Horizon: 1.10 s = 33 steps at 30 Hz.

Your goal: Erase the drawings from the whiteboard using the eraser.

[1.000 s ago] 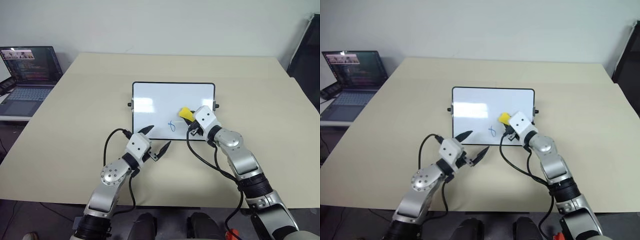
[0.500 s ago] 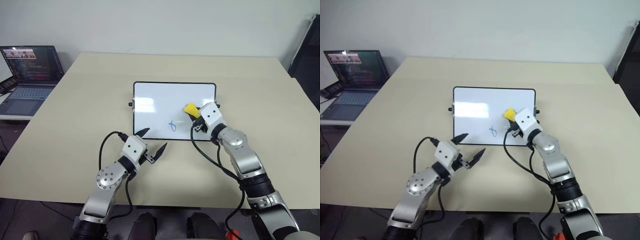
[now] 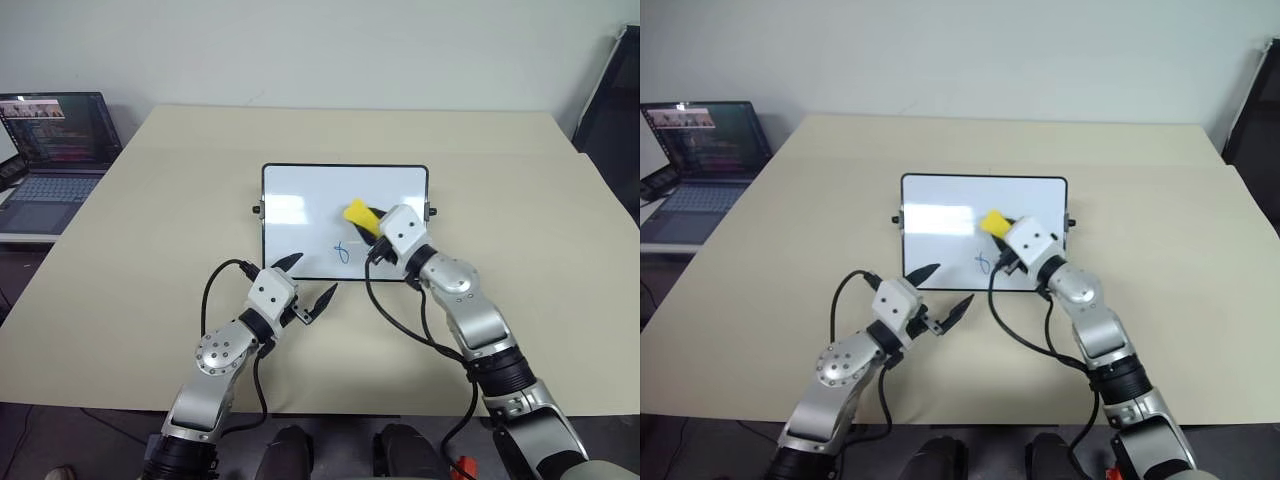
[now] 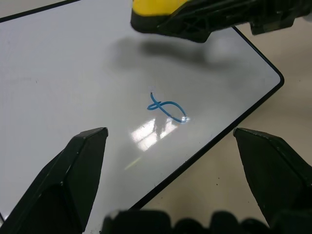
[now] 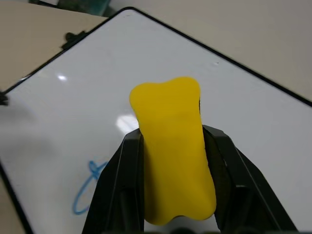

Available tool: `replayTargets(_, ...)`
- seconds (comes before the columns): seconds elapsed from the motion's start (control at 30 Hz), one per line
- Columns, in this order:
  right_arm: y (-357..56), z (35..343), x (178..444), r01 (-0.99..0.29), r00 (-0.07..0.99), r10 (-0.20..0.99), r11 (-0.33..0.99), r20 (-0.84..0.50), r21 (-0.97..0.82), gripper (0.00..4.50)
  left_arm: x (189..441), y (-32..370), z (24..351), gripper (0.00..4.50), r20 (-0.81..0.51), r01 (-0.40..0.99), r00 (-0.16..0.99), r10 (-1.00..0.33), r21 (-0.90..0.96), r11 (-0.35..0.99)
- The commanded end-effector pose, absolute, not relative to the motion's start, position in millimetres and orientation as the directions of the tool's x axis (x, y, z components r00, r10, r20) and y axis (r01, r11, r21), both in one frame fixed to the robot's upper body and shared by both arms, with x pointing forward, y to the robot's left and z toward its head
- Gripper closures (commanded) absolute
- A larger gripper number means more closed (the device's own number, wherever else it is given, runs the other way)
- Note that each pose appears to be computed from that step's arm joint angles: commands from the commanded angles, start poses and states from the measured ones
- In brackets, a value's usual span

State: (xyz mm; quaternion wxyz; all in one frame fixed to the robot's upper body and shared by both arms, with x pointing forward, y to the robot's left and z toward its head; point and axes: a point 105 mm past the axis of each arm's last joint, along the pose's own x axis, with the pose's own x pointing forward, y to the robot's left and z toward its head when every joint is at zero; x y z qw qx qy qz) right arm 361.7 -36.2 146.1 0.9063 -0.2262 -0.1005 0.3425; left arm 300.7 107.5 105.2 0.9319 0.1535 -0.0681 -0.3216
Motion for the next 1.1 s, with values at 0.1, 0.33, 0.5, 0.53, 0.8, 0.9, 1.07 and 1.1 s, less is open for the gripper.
replayTargets(0.1,-20,133,355,-0.620,0.688,0.725,0.571,-0.024,-0.538,3.17,298,109,114,0.00,0.057,0.575,0.775,-0.629,0.348,0.740)
replayTargets(0.33,-25,110,365,-0.606,0.714,0.685,0.501,-0.145,-0.618,3.17,292,106,112,0.00,0.054,0.576,0.777,-0.627,0.340,0.743)
replayTargets(0.5,-34,90,355,-0.649,0.685,0.690,0.431,-0.236,-0.627,3.17,292,107,112,0.00,0.057,0.568,0.783,-0.620,0.339,0.750)
replayTargets(0.53,-38,89,355,-0.648,0.690,0.682,0.431,-0.244,-0.628,3.17,292,108,112,0.00,0.057,0.566,0.785,-0.617,0.339,0.751)
replayTargets(0.8,-74,95,366,-0.606,0.748,0.611,0.470,-0.259,-0.642,3.17,290,110,111,0.00,0.053,0.559,0.792,-0.608,0.338,0.757)
replayTargets(0.9,-84,100,374,-0.568,0.784,0.575,0.510,-0.235,-0.647,3.17,291,109,112,0.00,0.054,0.561,0.790,-0.610,0.336,0.756)
replayTargets(1.07,-79,121,390,-0.494,0.827,0.543,0.573,-0.149,-0.654,3.17,292,108,112,0.00,0.053,0.569,0.785,-0.617,0.334,0.752)
replayTargets(1.1,-77,122,390,-0.491,0.827,0.544,0.575,-0.142,-0.655,3.17,293,108,112,0.00,0.053,0.569,0.784,-0.618,0.334,0.751)
